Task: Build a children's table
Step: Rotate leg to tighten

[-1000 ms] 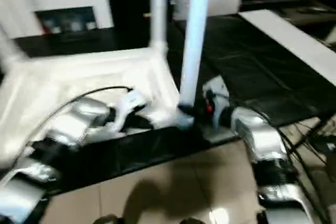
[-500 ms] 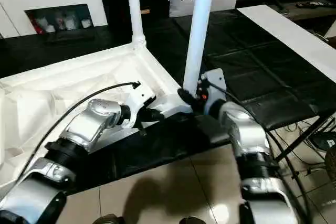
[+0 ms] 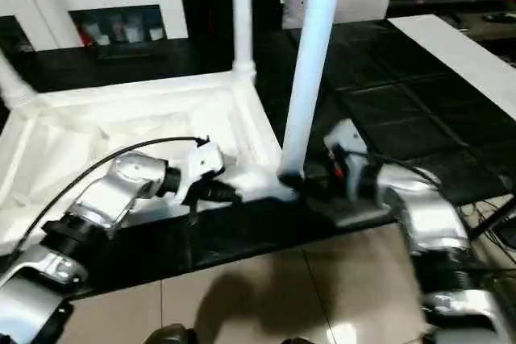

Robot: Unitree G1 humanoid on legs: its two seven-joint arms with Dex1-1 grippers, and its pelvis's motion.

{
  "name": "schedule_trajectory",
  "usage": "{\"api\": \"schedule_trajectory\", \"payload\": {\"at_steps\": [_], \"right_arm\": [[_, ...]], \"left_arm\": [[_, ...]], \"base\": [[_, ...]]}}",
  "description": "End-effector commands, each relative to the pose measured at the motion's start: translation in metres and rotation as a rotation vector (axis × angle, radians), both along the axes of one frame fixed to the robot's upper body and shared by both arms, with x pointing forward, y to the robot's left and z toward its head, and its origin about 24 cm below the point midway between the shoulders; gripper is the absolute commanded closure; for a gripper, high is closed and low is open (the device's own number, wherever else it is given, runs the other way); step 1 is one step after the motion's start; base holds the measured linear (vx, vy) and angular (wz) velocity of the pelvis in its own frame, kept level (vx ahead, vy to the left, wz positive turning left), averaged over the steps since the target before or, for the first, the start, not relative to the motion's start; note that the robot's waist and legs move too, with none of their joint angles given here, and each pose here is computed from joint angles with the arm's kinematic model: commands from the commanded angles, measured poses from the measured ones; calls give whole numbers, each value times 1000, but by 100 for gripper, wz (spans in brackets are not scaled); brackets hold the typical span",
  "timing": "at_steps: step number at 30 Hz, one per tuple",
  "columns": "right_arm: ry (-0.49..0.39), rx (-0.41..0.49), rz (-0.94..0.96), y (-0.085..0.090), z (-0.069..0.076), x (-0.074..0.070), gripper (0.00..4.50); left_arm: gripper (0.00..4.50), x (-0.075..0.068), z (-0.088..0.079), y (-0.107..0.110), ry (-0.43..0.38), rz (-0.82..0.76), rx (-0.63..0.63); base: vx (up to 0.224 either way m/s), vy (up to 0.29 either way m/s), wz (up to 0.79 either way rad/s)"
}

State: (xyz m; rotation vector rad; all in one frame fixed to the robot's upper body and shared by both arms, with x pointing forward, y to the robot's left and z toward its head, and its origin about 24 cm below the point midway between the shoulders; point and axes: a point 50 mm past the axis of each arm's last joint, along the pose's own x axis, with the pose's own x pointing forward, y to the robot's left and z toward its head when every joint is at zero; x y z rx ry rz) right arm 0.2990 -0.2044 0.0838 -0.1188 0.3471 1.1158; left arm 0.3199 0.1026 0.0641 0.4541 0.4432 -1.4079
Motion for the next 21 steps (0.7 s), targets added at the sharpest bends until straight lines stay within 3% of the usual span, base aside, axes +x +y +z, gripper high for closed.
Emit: {"api": "schedule_trajectory", "payload": {"at_steps": [1, 11, 16, 21], "right_arm": [[1, 4, 110, 4, 7, -5, 75], [31, -50, 243, 5, 2, -9, 156], [50, -29, 294, 10, 0, -12, 209], [84, 11, 310, 12, -1, -15, 229]], "left_arm": [[450, -4, 11, -10, -36, -141, -12], [450, -16, 8, -1, 3, -315, 44], [450, -15, 9, 0, 0, -332, 51], [450, -15, 9, 0, 10, -330, 37]], "base": [[0, 0, 0], [0, 0, 0], [0, 0, 0], [0, 0, 0]]}}
